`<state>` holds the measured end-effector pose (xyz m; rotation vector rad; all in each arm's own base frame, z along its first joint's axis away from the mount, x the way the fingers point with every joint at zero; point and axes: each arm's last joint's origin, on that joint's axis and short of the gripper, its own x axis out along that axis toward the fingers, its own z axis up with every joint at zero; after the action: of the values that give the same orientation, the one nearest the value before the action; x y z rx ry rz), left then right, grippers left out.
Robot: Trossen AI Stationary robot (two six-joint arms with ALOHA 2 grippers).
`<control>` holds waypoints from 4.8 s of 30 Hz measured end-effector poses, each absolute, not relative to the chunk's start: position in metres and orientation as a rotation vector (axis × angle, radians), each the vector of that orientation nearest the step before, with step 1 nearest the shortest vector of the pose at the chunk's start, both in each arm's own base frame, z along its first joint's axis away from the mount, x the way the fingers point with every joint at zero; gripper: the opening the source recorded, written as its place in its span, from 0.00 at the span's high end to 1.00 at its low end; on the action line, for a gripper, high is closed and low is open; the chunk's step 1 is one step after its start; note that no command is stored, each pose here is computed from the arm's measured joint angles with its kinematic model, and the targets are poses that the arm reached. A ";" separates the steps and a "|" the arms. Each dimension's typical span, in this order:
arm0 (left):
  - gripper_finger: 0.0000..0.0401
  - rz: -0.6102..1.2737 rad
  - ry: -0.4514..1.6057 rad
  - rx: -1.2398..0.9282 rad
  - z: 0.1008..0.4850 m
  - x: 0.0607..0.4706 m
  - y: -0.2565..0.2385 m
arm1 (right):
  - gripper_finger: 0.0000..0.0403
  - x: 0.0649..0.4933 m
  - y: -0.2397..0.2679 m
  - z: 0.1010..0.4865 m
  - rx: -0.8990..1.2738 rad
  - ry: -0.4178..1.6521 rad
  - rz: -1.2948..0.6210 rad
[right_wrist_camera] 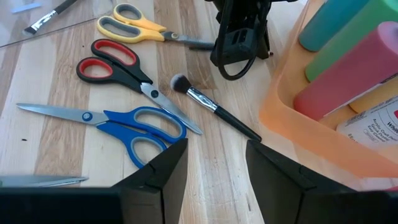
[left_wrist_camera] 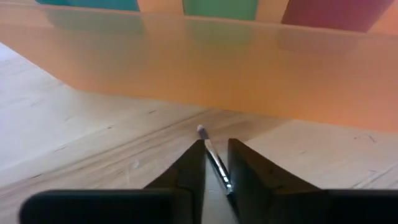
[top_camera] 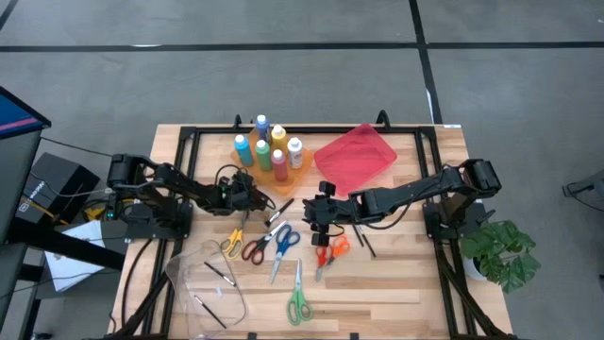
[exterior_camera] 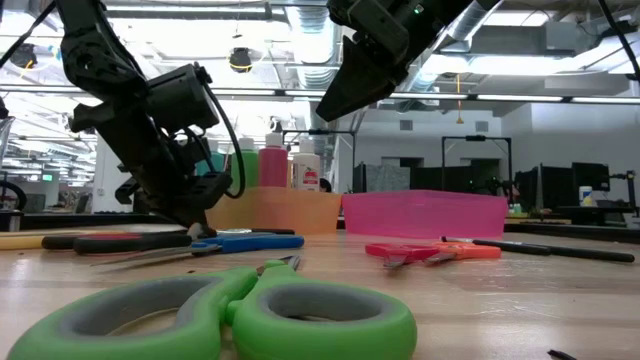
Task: Pick & Place Paint Supplies
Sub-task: Put the makeup brush into the transparent bin
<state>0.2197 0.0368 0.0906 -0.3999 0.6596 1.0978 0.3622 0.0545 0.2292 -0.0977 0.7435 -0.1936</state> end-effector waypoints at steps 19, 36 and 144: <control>1.00 1.038 0.629 -0.399 0.096 0.223 0.030 | 0.61 0.362 0.054 0.229 -0.098 0.745 -0.194; 1.00 0.906 0.581 -0.408 0.117 0.225 0.016 | 0.61 0.362 0.054 0.229 -0.100 0.752 -0.194; 0.90 -0.031 -0.096 -0.181 0.291 0.215 -0.096 | 0.61 0.355 0.054 0.223 -0.060 0.834 -0.224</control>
<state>0.2151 -0.0962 0.2912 -0.1811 -0.0959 -0.0313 0.3551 0.0538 0.2225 -0.0601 0.8342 -0.2242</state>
